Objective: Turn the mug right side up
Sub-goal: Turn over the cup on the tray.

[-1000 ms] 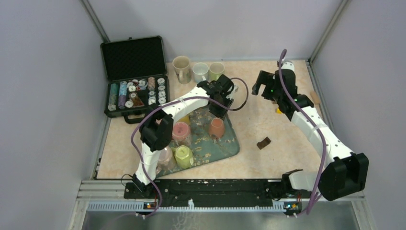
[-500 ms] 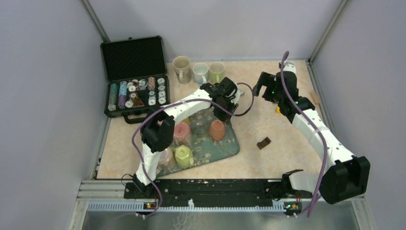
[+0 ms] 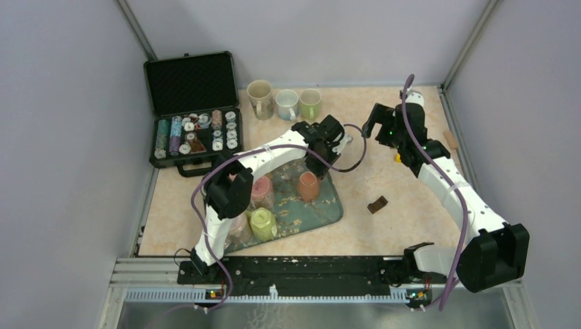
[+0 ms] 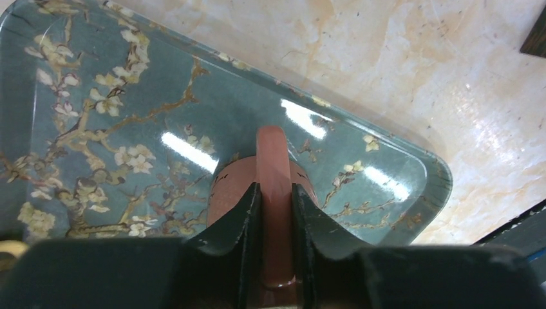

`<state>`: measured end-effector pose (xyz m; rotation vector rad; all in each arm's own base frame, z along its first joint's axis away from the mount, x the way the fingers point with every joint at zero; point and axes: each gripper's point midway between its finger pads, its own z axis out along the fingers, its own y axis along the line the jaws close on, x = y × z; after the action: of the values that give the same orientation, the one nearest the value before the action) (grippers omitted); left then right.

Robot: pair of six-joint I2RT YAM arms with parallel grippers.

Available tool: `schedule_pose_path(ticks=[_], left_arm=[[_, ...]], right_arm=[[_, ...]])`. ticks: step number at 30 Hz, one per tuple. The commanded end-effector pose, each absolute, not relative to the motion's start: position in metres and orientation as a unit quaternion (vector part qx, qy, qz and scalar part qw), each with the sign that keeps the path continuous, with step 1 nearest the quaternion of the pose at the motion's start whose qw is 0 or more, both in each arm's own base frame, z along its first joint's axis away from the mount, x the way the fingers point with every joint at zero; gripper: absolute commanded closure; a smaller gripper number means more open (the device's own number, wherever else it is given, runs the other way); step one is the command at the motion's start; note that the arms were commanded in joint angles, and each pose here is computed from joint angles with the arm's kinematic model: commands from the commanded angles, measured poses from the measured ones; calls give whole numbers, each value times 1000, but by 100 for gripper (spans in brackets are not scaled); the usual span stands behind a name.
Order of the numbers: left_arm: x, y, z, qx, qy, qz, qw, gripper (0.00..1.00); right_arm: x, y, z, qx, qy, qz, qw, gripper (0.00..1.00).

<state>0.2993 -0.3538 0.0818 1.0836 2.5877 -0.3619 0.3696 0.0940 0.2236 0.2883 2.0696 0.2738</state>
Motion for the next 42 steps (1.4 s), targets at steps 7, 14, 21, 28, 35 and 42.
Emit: schedule_pose_path(ticks=[7,14,21,28,35,42], left_arm=[[311,-357,103,386,894,-122,193,100],[319,-357,129,360,886,-179,230,100],[331,-347,152,333,877,-227,262,100],[336,-337,184,312,854,-277,311,100],[332,-332,216,305,816,-342,352,100],[324,-323,261,302,761,-428,383,100]], right_arm=[[371,91,243,130,833,126,522,1],[367,89,251,134,825,129,533,1],[365,86,261,136,813,132,550,1],[369,105,255,107,809,189,546,1],[363,158,265,-5,784,309,538,1],[352,186,280,-102,747,366,546,1]])
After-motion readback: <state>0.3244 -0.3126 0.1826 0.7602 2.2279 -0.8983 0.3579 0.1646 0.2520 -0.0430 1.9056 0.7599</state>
